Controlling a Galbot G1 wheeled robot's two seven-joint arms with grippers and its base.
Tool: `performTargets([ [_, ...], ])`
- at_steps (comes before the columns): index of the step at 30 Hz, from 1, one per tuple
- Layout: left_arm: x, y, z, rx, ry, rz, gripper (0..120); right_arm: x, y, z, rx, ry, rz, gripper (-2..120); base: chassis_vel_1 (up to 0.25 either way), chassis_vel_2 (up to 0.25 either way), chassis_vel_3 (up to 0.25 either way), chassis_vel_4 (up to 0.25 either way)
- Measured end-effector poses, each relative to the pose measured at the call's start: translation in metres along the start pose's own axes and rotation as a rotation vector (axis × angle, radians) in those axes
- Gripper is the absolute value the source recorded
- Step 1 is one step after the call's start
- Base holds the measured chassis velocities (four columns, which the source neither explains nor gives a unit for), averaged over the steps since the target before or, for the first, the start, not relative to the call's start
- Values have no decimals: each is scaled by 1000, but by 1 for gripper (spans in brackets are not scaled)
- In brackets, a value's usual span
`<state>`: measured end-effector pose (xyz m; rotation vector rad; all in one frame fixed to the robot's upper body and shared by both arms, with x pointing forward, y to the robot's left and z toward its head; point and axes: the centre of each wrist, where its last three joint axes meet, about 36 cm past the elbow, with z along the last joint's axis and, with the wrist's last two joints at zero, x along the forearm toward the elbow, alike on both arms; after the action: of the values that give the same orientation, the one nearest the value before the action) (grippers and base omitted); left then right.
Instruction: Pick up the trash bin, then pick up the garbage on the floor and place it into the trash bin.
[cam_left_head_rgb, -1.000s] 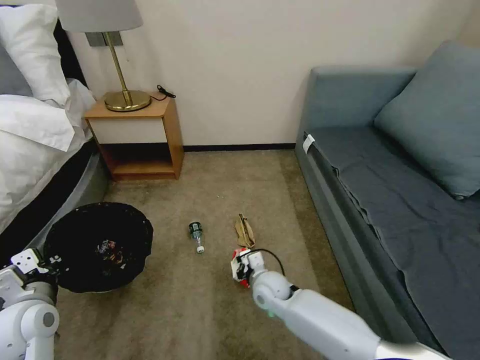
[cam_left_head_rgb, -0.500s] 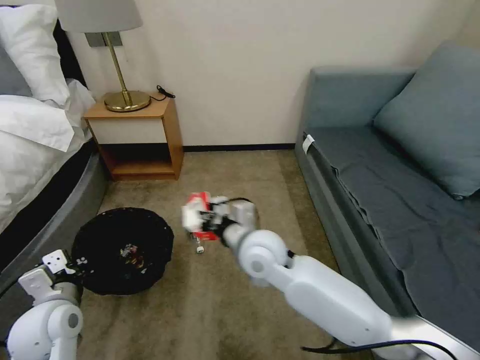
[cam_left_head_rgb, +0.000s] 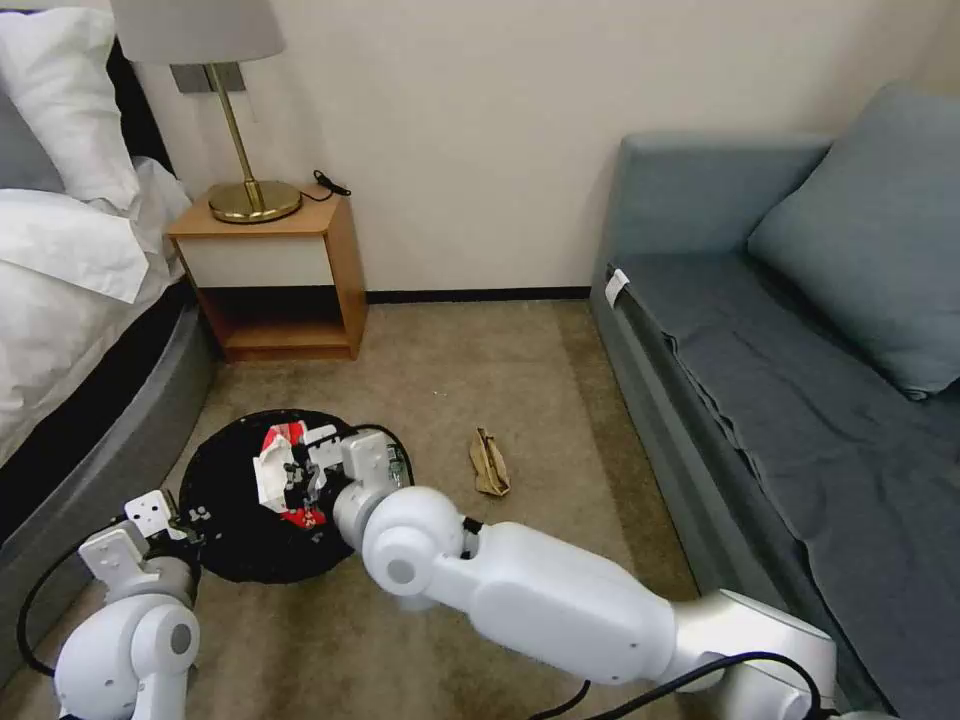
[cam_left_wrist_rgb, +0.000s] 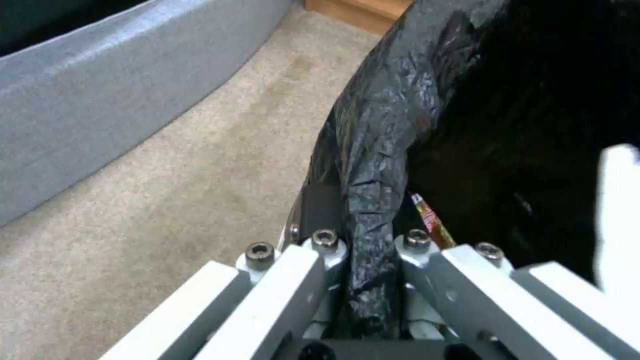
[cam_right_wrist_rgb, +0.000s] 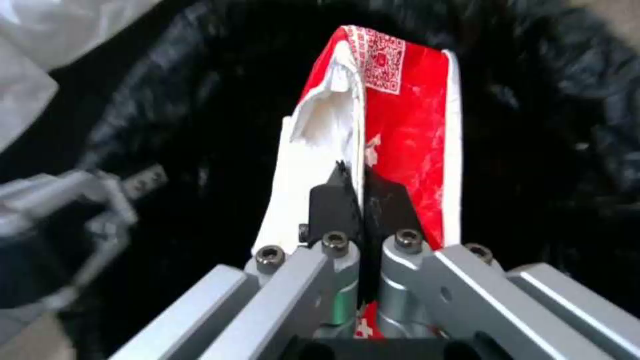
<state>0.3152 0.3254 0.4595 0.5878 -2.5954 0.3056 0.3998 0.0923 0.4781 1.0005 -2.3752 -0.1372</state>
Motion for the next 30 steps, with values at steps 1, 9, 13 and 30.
performTargets([
  [1, 0, 0, 0, 0, 0, 0, 2, 0, 0, 0, 0, 0, 0, 0, 0, 0, 0, 0],
  [9, 4, -2, -1, -1, -2, 7, 2, -5, -1, 7, 17, 12, 20, 19, 0, 0, 0, 0],
  [13, 4, -2, -1, -1, -3, 6, 2, -2, -2, 8, 20, 15, 16, 30, 0, 0, 0, 0],
  [30, 1, 22, -11, 7, -24, -40, 2, 84, -112, -54, 177, -525, 181, 93, 0, 0, 0, 0],
])
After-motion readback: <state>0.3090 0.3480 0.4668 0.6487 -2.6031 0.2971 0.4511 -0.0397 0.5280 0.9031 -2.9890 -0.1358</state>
